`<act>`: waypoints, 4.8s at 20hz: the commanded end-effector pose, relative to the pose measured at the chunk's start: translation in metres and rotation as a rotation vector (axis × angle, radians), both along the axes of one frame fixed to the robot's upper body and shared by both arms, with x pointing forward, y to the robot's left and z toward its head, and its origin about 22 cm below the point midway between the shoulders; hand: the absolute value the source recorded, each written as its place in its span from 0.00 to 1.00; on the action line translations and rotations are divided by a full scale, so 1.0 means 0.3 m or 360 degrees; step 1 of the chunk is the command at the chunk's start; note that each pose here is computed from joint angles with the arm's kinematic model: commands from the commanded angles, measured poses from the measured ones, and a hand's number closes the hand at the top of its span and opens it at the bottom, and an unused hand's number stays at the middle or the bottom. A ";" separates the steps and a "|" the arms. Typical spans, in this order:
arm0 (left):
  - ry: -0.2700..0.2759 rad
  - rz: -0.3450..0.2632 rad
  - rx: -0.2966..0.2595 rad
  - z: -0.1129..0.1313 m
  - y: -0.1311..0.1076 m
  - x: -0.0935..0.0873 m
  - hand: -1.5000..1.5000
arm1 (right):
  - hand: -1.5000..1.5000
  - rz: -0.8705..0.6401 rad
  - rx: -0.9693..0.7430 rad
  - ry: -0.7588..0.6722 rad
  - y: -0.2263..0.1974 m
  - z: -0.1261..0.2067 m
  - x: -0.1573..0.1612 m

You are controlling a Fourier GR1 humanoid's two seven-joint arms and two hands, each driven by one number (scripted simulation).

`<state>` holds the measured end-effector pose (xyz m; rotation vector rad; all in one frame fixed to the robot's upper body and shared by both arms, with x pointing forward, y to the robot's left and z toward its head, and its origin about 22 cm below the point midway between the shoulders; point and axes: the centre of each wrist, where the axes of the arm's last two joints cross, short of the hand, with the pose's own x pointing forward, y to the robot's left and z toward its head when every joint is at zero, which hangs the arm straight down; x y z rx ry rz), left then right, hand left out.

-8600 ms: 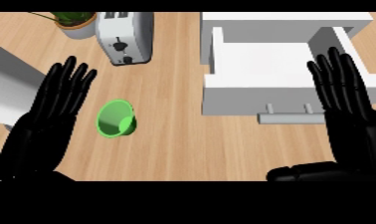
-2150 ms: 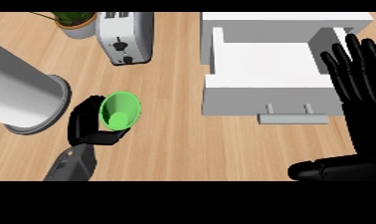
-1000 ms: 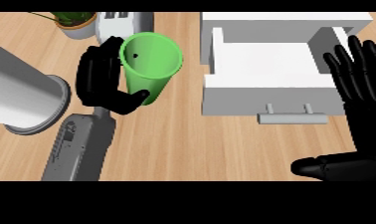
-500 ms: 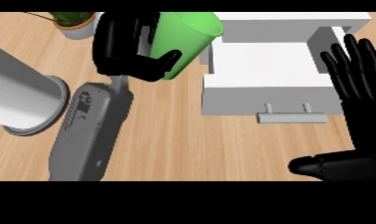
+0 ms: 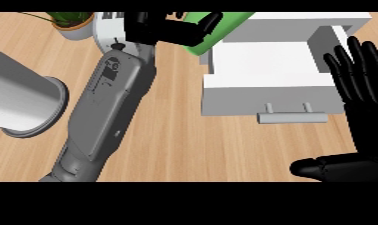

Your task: Pick up the cup, place it into the drawer and close the drawer

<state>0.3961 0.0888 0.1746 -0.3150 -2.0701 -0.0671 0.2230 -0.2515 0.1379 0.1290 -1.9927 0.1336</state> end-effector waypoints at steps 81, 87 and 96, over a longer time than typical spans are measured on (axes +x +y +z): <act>0.0338 0.0183 -0.0207 -0.290 0.436 -0.234 0.00 | 1.00 0.0202 -0.1030 0.0059 -0.025 -0.059 0.012; 0.0343 0.0189 -0.0223 -0.333 0.549 -0.315 0.00 | 1.00 0.0240 -0.1499 -0.0001 -0.012 -0.184 0.060; 0.0351 0.0220 -0.0207 -0.370 0.745 -0.399 0.00 | 0.00 0.0165 -0.1669 0.0089 0.057 -0.330 0.251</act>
